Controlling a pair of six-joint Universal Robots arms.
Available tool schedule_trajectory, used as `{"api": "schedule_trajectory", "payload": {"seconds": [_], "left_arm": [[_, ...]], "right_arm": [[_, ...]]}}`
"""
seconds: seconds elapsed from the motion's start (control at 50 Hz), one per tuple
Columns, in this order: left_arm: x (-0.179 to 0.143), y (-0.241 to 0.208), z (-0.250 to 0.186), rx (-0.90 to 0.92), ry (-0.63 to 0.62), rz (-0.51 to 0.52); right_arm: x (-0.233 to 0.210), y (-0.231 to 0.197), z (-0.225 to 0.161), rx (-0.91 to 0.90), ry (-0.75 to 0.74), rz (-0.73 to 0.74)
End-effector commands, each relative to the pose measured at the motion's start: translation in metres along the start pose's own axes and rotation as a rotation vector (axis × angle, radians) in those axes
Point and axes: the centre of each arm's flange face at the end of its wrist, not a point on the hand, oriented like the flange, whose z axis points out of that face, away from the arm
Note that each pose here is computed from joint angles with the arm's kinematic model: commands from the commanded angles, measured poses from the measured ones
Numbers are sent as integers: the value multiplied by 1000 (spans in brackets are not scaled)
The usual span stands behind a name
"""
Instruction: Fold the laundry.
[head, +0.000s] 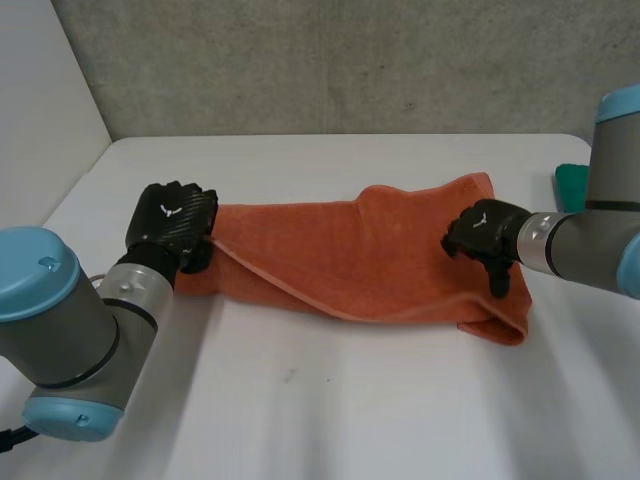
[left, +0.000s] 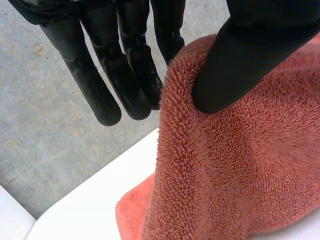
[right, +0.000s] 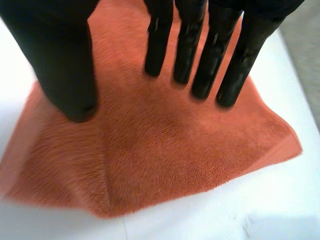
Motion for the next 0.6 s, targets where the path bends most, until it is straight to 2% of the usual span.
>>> {"api": "schedule_trajectory", "payload": {"seconds": [0.02, 0.1, 0.18, 0.26, 0.44, 0.6], "left_arm": [[-14, -5, 7, 12, -40, -1], [-25, -7, 9, 17, -72, -2], [-30, -6, 11, 15, -89, -4], [-31, -6, 11, 16, -93, -4], [-39, -6, 14, 17, -119, -2], [-45, -5, 17, 16, -134, -11]], "right_arm": [[5, -7, -15, 139, 113, 330], [7, -2, -38, 192, 167, 493], [12, 22, -62, 224, 248, 718], [6, 42, -78, 214, 271, 835], [-43, 79, -80, 127, 145, 866], [-50, 85, -70, 166, 171, 837]]}}
